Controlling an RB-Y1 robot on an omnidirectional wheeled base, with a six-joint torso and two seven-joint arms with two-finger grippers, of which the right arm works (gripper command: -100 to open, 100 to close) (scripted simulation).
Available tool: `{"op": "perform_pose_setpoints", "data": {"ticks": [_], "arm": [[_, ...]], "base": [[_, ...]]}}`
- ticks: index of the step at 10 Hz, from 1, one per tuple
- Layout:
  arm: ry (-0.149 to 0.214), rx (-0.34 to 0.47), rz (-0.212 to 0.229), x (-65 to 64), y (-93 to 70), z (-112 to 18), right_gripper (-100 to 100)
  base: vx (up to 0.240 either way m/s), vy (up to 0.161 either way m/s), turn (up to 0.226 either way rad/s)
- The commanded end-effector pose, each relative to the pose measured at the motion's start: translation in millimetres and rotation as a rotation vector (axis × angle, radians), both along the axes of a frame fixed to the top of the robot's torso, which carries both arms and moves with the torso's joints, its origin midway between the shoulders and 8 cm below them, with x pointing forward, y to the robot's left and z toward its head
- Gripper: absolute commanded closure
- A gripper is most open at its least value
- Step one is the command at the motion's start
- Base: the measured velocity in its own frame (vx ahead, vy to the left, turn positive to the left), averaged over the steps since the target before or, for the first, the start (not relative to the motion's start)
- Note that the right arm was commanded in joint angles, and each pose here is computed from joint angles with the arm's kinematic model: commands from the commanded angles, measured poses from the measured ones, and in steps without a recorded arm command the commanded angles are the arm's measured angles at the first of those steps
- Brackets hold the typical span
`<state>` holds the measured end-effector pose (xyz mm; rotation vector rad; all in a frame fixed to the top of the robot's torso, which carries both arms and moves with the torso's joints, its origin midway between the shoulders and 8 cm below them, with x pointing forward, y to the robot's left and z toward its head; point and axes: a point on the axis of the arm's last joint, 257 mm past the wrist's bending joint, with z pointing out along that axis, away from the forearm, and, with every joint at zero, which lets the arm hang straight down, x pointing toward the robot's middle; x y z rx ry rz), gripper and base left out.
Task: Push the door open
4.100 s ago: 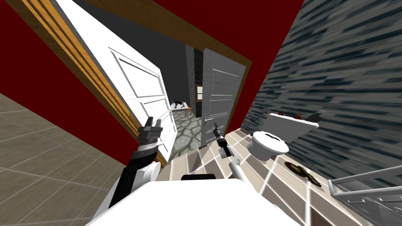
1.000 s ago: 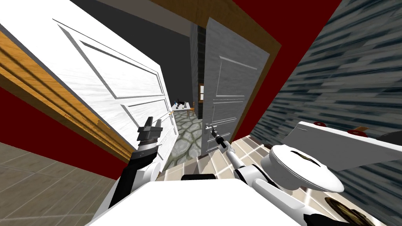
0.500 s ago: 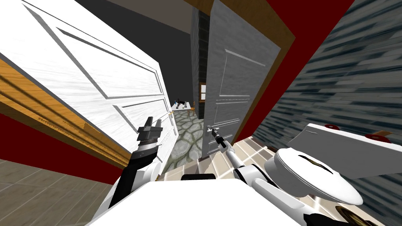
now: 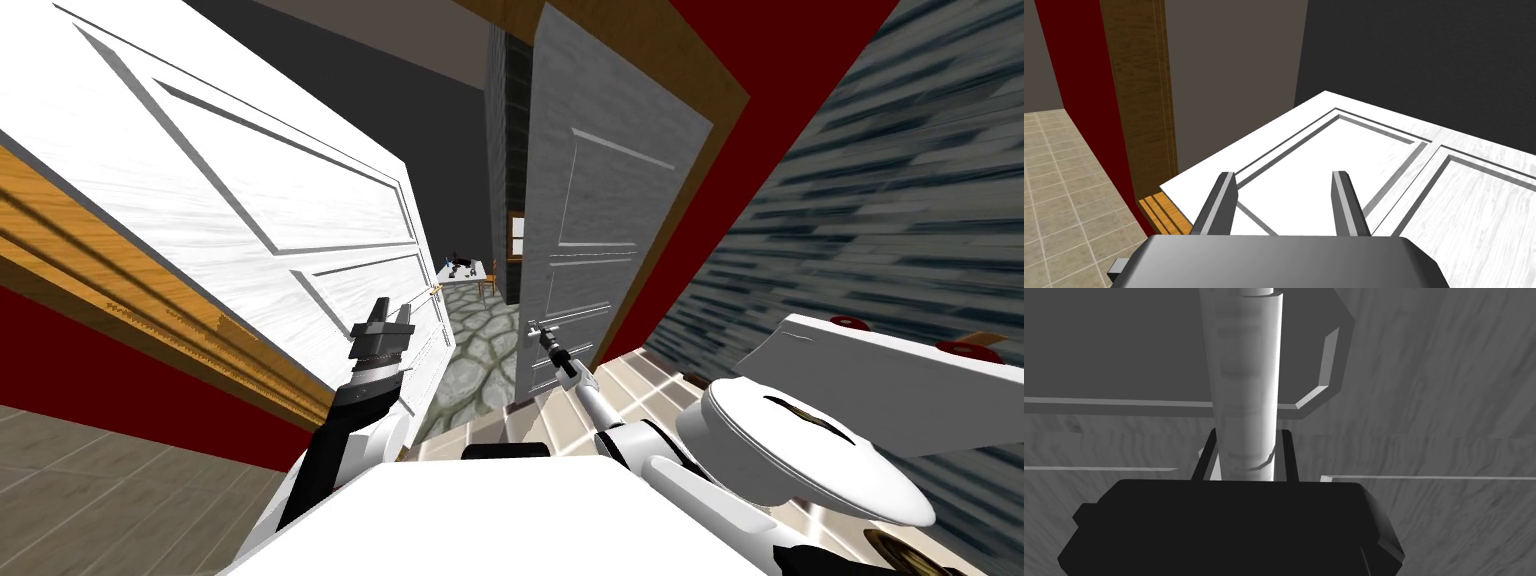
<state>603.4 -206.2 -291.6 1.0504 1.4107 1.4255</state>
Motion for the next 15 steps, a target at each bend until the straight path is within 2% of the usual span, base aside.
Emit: {"op": "perform_pose_setpoints", "data": {"ticks": [1, 4, 9, 11, 12, 14, 15], "arm": [[-0.007, 0.000, -0.015, 3.1, -6.5, 3.9, 100], [-0.008, -0.001, -0.046, 4.6, -19.4, 4.0, 100], [-0.007, -0.002, -0.131, 6.9, -55.2, 4.0, 100], [-0.006, -0.002, -0.131, 6.8, -55.3, 3.6, 100], [-0.006, -0.002, -0.160, 7.1, -67.4, 3.8, 100], [-0.006, -0.002, -0.170, 7.1, -71.6, 3.7, 100], [-0.005, -0.002, -0.189, 7.0, -79.9, 3.4, 100]], "base": [[0.145, 0.070, -0.055], [0.167, 0.083, -0.028], [0.182, 0.118, -0.057], [0.093, 0.076, -0.010], [0.115, 0.094, -0.042], [0.108, 0.101, -0.053], [0.104, 0.078, -0.041]]}}
